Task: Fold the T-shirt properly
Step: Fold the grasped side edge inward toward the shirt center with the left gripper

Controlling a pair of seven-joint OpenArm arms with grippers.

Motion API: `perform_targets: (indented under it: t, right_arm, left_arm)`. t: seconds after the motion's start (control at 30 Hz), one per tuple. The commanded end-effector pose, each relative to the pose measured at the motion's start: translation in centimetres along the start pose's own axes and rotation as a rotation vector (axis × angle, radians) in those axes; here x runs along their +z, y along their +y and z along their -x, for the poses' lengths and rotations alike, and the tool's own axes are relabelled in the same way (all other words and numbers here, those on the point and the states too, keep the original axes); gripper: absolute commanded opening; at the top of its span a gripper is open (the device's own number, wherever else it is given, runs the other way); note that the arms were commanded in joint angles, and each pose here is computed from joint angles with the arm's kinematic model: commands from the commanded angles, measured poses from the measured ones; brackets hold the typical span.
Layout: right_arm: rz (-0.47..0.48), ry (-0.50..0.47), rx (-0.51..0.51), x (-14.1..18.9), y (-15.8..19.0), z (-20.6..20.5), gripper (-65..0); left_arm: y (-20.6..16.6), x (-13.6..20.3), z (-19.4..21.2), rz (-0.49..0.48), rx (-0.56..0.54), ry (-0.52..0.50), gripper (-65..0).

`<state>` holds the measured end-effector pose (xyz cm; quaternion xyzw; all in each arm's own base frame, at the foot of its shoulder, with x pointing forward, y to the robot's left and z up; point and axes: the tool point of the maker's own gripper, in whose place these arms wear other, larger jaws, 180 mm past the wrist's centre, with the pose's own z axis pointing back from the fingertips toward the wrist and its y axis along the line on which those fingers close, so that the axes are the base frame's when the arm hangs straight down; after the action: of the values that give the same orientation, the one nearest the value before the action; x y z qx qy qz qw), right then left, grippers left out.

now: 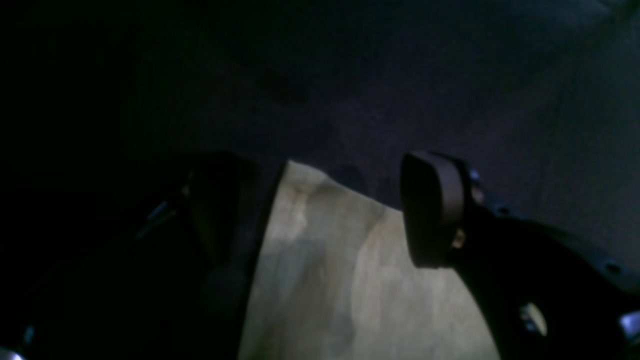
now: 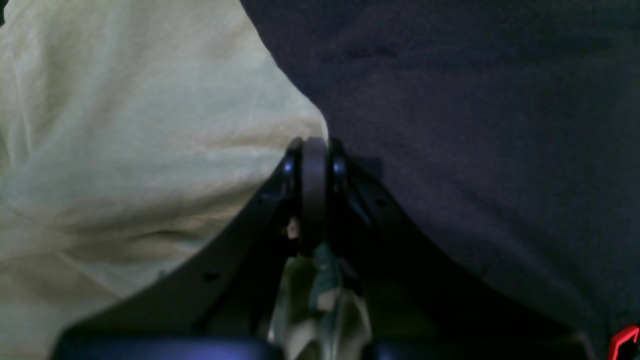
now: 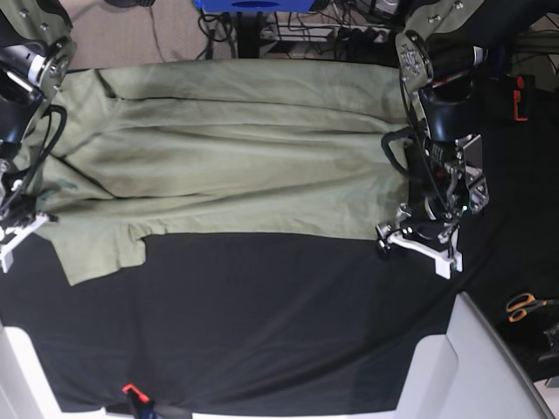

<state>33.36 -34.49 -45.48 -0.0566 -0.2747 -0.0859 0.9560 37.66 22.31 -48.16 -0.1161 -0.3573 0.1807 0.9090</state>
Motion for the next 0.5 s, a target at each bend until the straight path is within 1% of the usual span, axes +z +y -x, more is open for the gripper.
perform_targets:
  t: [0.0, 0.03, 0.13, 0.17, 0.23, 0.3, 0.47]
  right_arm:
    - [0.024, -0.062, 0.004, 0.8, -1.1, -2.5, -65.0]
    - [0.024, -0.062, 0.004, 0.8, -1.1, -2.5, -65.0]
    - [0.024, -0.062, 0.004, 0.8, -1.1, -2.5, -65.0]
    - [0.024, -0.062, 0.004, 0.8, -1.1, -2.5, -65.0]
    - [0.024, -0.062, 0.004, 0.8, -1.1, -2.5, -65.0]
    - [0.024, -0.062, 0.004, 0.8, -1.1, -2.5, -65.0]
    - [0.024, -0.062, 0.004, 0.8, -1.1, -2.5, -65.0]
  left_arm:
    - [-0.1, 0.0, 1.9, -0.001, -0.002, 0.082, -19.4]
    - [0.0, 0.0, 2.1, -0.002, -0.002, 0.084, -23.7]
    - [0.5, 0.2, 3.0, -0.01, 0.006, 0.098, -39.8]
    - [0.7, 0.2, 3.2, -0.014, 0.006, 0.1, -44.1]
    - [1.1, 0.3, 3.1, -0.02, 0.007, 0.099, -49.9]
    - [2.1, 0.5, 2.7, -0.036, 0.004, 0.091, -53.0]
    - [3.2, 0.7, 1.9, -0.056, -0.012, 0.029, -53.6]
